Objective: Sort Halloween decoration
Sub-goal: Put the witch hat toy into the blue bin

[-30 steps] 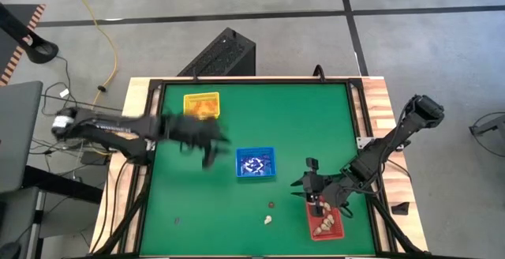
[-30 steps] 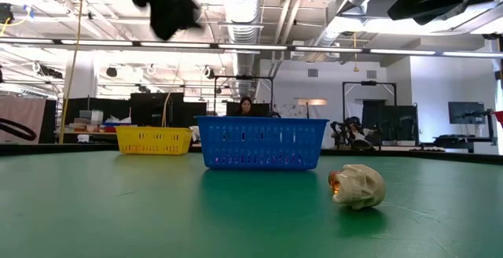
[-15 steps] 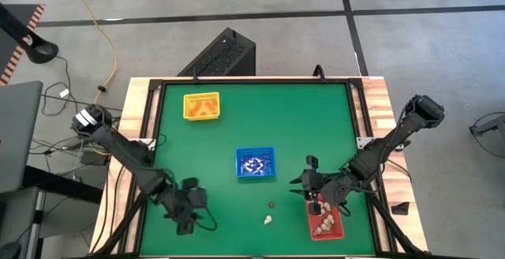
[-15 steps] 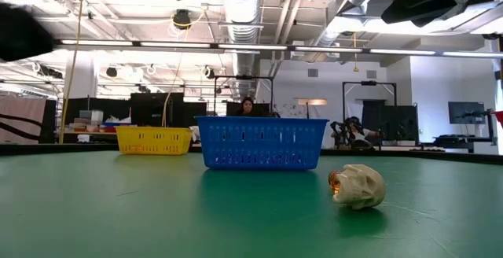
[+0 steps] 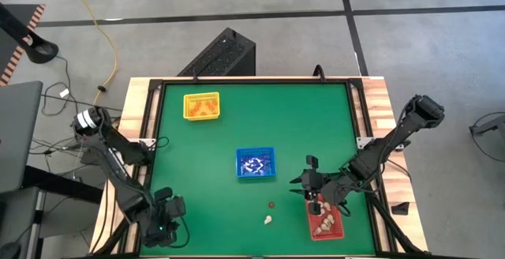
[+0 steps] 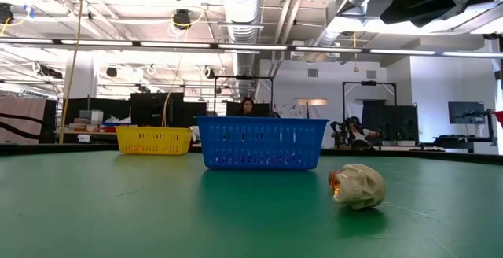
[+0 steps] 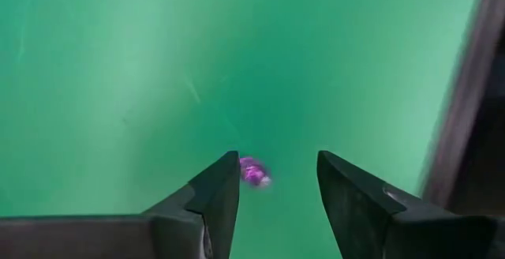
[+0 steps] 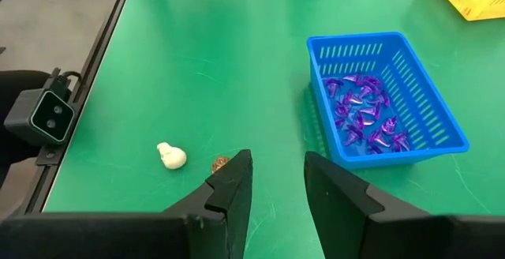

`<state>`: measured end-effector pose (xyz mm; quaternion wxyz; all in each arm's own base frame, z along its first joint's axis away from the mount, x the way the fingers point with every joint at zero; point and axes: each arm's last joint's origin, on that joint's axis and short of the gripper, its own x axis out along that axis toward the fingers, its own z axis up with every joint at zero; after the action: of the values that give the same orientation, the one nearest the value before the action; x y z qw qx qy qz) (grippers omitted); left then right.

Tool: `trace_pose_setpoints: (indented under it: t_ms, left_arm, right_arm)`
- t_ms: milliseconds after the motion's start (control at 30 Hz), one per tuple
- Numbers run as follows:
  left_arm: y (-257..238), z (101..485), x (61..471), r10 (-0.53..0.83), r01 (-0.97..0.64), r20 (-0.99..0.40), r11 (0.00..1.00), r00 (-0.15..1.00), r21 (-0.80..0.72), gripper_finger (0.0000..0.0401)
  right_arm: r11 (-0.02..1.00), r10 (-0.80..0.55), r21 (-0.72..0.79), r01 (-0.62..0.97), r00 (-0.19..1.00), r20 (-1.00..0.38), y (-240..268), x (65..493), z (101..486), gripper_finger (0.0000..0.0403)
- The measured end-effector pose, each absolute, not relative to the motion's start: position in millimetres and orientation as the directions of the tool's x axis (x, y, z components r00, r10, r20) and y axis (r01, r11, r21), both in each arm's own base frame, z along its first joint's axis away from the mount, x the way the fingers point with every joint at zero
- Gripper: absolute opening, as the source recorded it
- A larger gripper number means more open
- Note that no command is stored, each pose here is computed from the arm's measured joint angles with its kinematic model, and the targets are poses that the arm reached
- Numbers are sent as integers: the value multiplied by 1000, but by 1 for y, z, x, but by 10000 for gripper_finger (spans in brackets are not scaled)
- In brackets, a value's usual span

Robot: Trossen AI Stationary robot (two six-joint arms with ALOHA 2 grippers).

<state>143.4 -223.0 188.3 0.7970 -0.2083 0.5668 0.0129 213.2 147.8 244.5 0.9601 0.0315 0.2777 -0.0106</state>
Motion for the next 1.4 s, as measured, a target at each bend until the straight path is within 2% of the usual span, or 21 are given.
trace_pose_setpoints:
  t_ms: [167, 267, 1000, 1400]
  left_arm:
    - [-233, 162, 140, -190, -225, -957, 945, 220, -239, 147]
    - [-235, 152, 141, -164, -228, -967, 951, 195, -208, 141]
    - [-232, 164, 142, -172, -193, -950, 955, 261, -226, 133]
    - [-232, 164, 142, -172, -193, -950, 955, 261, -226, 80]
  right_arm:
    - [997, -3, 60, 41, 846, -534, 148, 213, 245, 148]
    - [997, -3, 61, 41, 846, -533, 148, 213, 245, 148]
    - [997, -3, 62, 43, 847, -531, 148, 213, 245, 148]
    - [997, -3, 63, 43, 847, -531, 148, 213, 245, 148]
